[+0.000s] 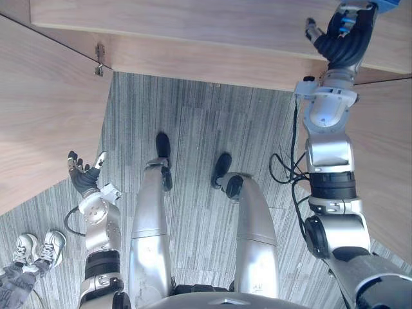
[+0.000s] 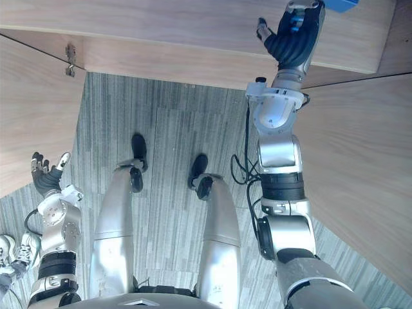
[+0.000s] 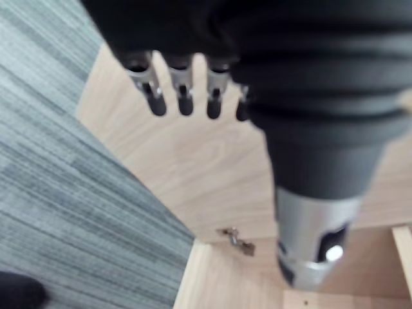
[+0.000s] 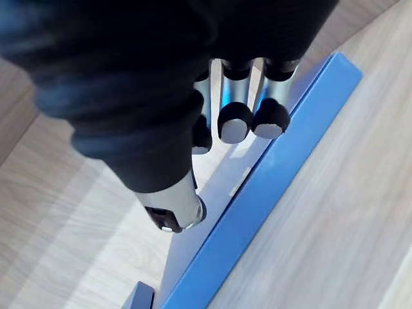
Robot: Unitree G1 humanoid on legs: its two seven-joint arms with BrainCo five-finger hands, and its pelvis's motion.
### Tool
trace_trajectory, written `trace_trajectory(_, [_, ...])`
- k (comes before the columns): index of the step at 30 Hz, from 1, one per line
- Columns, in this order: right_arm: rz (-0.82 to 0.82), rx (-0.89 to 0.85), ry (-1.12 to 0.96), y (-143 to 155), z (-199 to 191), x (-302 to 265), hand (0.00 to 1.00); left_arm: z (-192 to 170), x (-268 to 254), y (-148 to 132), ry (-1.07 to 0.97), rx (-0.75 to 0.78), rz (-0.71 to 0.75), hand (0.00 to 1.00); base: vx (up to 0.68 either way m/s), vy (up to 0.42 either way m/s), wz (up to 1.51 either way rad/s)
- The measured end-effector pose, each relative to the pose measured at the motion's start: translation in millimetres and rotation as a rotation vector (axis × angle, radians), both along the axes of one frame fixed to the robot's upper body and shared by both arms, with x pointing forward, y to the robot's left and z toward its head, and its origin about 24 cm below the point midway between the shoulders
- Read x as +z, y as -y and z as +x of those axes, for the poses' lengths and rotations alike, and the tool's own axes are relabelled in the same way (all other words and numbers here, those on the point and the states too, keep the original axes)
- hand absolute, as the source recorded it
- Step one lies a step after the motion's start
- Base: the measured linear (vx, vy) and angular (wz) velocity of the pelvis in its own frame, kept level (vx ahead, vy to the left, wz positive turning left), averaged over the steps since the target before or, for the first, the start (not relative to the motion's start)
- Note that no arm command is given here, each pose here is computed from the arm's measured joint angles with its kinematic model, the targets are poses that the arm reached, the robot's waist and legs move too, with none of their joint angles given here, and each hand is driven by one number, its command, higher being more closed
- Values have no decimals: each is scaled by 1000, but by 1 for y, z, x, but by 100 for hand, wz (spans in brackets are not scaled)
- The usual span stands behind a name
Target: Walk over to the cabinet, pick up the folder, carry it to the office cabinet, place the folder inside the office cabinet, then close the office cabinet door
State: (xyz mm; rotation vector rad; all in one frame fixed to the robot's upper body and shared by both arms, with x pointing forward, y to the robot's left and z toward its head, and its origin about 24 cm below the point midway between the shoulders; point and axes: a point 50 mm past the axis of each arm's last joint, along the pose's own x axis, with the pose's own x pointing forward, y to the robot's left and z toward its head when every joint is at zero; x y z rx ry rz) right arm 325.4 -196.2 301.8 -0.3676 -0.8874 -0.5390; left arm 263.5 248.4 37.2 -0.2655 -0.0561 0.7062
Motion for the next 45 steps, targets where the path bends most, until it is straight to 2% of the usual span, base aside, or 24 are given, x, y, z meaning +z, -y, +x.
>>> trace_trajectory(9, [10,-25,-37,12,16,16,100,11,3,23,19,-89,7,0,-9,2,4])
trace_trajectory(13, [-27,12,-75,1,23,12,100,25,13,40,82,-156,37,0,-12,4,5])
trace_trajectory(18, [-36,-18,-72,8,24,18,100,11,-11,21,-26,-84,7,0,0,0,0])
trace_trajectory(31, [-36,-39,-72,28,30,42,100,11,-13,20,-24,-81,-14,0,0,6,2])
trace_trajectory(45, [-164,-91,-134,43,36,79,100,-4,-30,8,-68,-41,-61,0,1,2,2])
